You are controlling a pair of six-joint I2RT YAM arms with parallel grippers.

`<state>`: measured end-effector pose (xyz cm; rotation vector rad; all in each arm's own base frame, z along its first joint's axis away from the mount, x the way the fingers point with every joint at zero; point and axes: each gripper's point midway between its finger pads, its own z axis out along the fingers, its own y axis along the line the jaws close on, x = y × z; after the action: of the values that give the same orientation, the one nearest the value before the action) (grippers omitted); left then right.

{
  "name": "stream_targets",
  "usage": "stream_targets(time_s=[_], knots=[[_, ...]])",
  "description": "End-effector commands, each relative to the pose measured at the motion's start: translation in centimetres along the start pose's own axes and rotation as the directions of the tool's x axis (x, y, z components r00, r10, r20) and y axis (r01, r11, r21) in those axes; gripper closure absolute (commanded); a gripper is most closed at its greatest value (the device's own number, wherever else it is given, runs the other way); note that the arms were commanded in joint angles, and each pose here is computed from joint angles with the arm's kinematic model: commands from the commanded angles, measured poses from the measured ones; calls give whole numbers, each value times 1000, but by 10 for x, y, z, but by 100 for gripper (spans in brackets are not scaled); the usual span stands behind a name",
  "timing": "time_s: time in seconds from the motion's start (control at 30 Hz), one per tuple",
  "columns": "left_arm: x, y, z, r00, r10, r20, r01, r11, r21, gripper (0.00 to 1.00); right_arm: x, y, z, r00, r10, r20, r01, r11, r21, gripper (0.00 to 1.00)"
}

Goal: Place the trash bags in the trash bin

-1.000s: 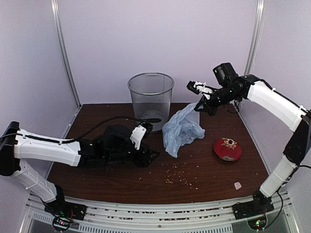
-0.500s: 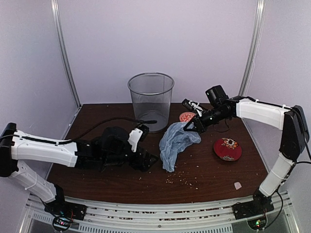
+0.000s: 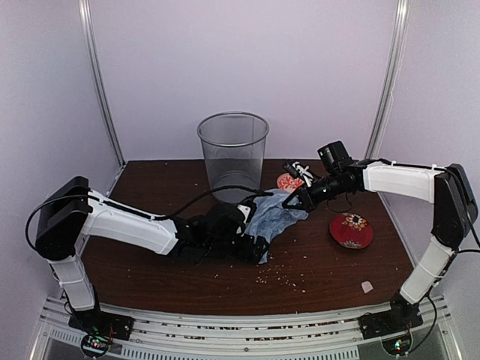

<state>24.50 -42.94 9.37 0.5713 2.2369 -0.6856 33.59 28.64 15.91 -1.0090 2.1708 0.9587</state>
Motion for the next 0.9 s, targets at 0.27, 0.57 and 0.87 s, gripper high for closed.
stream_targets(time_s=[0.27, 0.57, 0.87], knots=[[24, 29, 20, 985, -172, -11, 168, 974, -149, 18, -18, 8, -11, 996, -44, 73, 43, 999, 17, 100], [34, 39, 14, 982, -190, 0, 187, 970, -155, 66, -18, 4, -9, 997, -40, 69, 38, 999, 35, 100], [-12, 34, -34, 994, -53, 94, 66, 988, -140, 99, -21, -7, -11, 998, -46, 49, 41, 995, 92, 100]])
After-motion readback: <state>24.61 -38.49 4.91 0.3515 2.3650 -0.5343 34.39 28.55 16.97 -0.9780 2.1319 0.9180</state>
